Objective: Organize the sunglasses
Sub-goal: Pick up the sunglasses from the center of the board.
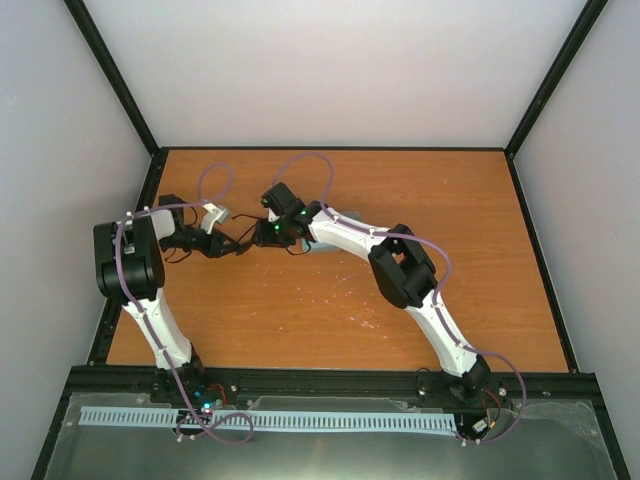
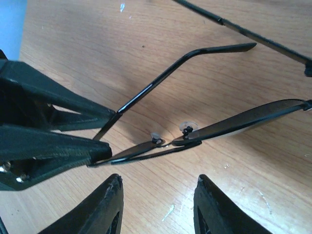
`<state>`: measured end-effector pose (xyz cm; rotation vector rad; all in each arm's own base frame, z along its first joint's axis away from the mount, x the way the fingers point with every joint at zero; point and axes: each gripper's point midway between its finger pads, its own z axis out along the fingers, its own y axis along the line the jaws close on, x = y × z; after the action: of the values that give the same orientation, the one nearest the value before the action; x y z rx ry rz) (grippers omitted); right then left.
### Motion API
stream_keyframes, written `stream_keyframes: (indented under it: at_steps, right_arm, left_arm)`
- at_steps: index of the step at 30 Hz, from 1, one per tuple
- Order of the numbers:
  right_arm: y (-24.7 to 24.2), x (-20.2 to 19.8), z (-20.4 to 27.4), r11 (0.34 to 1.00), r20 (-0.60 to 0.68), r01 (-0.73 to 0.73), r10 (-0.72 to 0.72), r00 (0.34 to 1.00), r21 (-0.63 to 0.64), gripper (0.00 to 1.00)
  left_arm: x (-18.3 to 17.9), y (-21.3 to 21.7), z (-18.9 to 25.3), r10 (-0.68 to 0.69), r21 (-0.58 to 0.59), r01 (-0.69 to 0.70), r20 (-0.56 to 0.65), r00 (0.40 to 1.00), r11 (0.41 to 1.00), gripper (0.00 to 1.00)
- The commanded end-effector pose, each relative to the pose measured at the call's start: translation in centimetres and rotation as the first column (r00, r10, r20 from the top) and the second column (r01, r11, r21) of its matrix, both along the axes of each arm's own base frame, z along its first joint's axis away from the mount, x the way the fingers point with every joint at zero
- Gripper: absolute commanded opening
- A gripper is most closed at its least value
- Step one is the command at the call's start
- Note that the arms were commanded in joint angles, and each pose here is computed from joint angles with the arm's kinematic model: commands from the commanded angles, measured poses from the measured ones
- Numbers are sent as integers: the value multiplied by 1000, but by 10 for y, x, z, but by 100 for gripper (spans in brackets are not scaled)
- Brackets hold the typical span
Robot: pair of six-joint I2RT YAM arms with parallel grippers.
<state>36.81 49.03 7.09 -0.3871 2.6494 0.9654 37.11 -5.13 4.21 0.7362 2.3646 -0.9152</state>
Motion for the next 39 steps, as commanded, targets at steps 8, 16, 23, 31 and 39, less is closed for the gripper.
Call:
stream_keyframes:
  at_steps: [8,16,23,31,39]
  right_arm:
    - [10,19,-6,993,-57,113,-112,992,13,43]
    - [7,22,-17,990,-70,132,-135,988,-41,41]
    - [3,24,-34,985,-80,153,-159,984,-74,41]
    - [2,35,-31,980,-52,183,-187,981,-79,11]
    - [-15,37,-8,980,35,183,-180,983,-76,3]
  left_arm:
    - [5,-19,27,-24,-89,30,76,997,996,29]
    - [7,-27,32,-34,-106,43,88,996,993,29]
    - [5,-32,32,-46,-115,56,87,995,992,29]
    - [3,-34,32,-52,-124,63,91,994,990,31]
    - [3,-37,67,-52,-135,74,163,985,988,42]
